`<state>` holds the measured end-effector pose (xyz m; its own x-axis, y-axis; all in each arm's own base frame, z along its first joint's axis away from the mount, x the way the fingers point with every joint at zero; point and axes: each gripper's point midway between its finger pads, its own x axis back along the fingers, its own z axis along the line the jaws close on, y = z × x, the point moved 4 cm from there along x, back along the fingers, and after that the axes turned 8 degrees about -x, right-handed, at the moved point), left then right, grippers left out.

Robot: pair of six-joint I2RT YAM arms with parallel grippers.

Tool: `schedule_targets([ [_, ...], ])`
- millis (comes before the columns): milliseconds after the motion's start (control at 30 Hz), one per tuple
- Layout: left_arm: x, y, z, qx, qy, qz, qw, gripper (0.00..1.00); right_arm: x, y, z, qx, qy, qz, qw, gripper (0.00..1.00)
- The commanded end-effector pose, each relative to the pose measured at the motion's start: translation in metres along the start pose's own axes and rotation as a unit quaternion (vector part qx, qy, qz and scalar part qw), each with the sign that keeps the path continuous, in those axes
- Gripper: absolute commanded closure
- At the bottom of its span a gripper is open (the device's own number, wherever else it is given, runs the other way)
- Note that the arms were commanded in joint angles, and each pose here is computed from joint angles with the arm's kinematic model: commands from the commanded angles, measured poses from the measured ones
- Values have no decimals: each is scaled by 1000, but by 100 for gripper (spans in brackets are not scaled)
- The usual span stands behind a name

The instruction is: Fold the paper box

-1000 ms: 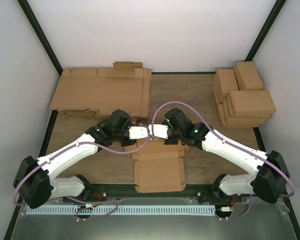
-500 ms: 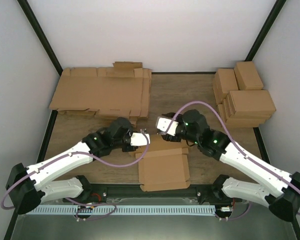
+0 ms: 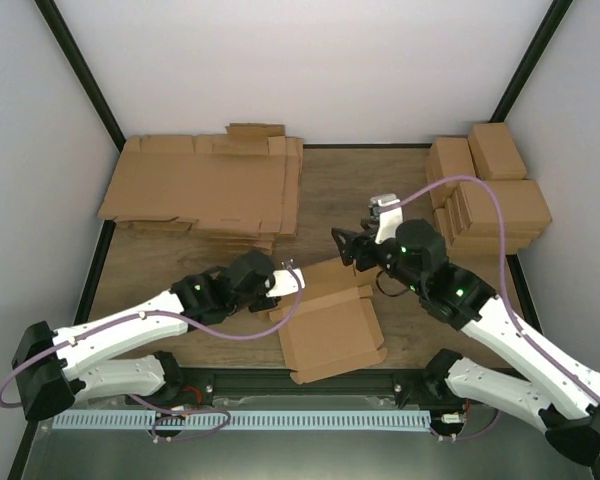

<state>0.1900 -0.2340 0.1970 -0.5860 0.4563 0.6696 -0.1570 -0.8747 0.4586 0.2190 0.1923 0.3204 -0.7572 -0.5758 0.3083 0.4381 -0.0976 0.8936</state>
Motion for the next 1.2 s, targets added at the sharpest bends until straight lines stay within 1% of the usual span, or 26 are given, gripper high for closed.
schedule_targets([
  [0,1,-4,3,32,45,61,997,96,19,-12,-2,-241,18,15,970,20],
  [33,1,-5,3,33,52,74,995,96,21,-15,2,-262,40,19,964,20],
  [67,1,-3,2,31,56,83,994,96,19,-21,3,-289,48,26,956,22],
  [100,-1,-4,0,28,60,95,993,96,17,-27,2,-324,49,34,944,30],
  [133,-1,-3,-2,23,65,103,992,96,15,-33,1,-348,49,42,935,36],
  [200,-5,-3,-6,7,72,123,990,96,9,-44,-3,-397,38,53,916,44],
  [233,-7,-3,-9,-1,76,131,988,96,7,-50,-6,-419,34,56,906,47],
  [300,-10,-3,-11,-13,85,148,985,96,6,-55,-7,-452,42,53,889,47],
  [400,-14,1,-16,-26,86,158,983,96,4,-62,-7,-474,56,48,877,43],
  [600,-18,12,-21,-28,85,146,985,96,-4,-77,-8,-477,41,81,874,42],
  [667,-18,14,-22,-30,87,145,985,96,-5,-81,-5,-476,58,88,873,36],
  [733,-18,15,-23,-34,90,148,984,96,-5,-82,-1,-479,81,88,870,34],
  [867,-18,15,-26,-38,92,155,983,96,-9,-89,-4,-511,80,87,852,34],
  [1033,-18,15,-30,-37,90,152,984,96,-16,-94,-5,-524,82,91,843,34],
  [1167,-18,14,-30,-39,92,152,983,96,-24,-102,-7,-535,81,108,834,34],
])
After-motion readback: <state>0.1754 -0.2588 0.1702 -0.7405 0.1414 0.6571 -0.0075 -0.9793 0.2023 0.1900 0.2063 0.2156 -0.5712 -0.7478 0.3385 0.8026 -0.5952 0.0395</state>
